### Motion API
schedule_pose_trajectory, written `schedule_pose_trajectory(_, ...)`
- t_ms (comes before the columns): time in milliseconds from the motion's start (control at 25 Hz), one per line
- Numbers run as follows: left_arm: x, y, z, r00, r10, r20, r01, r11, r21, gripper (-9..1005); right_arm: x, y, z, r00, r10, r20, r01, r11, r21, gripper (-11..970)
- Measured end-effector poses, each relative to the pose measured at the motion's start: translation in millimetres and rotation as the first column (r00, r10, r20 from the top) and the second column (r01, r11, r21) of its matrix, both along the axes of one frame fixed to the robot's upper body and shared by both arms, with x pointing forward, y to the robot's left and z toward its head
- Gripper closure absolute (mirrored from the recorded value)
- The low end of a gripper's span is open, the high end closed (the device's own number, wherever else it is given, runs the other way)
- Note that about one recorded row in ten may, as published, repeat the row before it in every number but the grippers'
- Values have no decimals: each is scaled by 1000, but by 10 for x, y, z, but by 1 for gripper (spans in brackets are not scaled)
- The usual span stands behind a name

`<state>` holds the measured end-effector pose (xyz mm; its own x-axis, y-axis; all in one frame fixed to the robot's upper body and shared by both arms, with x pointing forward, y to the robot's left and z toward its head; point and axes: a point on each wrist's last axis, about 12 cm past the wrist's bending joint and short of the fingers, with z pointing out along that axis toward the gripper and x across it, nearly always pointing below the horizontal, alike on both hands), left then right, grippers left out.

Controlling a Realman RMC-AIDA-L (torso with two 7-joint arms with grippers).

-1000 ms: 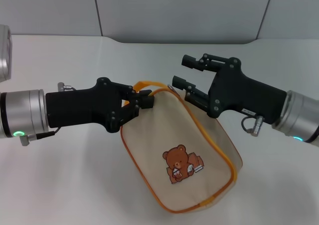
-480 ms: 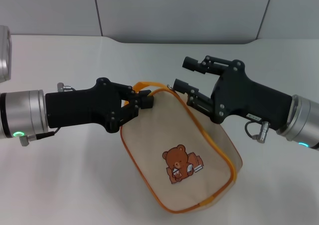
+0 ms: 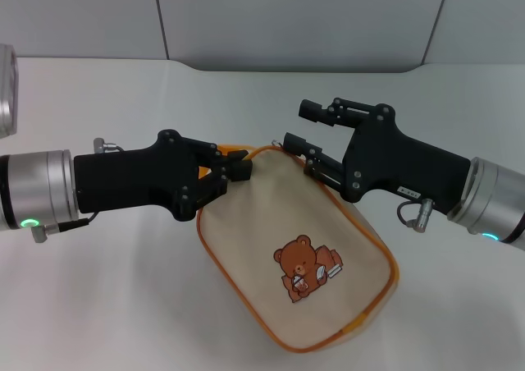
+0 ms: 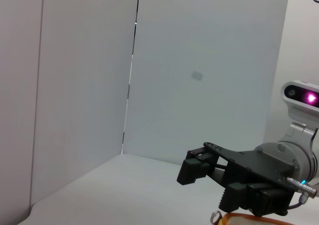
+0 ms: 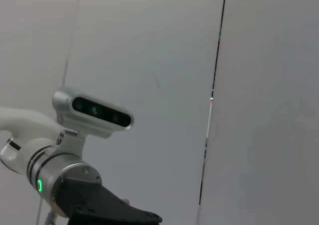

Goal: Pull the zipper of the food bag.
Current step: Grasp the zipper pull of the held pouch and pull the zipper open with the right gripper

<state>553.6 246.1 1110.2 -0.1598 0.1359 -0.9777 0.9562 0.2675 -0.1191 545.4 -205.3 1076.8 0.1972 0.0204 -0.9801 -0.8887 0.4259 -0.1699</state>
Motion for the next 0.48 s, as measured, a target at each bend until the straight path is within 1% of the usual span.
schedule_pose_trajectory(160,-13,12,-7,1000,2,-2,-2,1000,0,933,15,-14,-4,1000,-9,-18,9,1000,0,513)
schedule_pose_trajectory(240,-20,17,-10,1000,2,-2,-2,1000,-1,933,55,-13,-22,999,-29,-36,28,999,-20,513)
schedule_pose_trajectory(480,-21,20,-9,1000,1,-1,-1,1000,-1,933,76,-25,-23,998,-48,-40,47,999,-21,513)
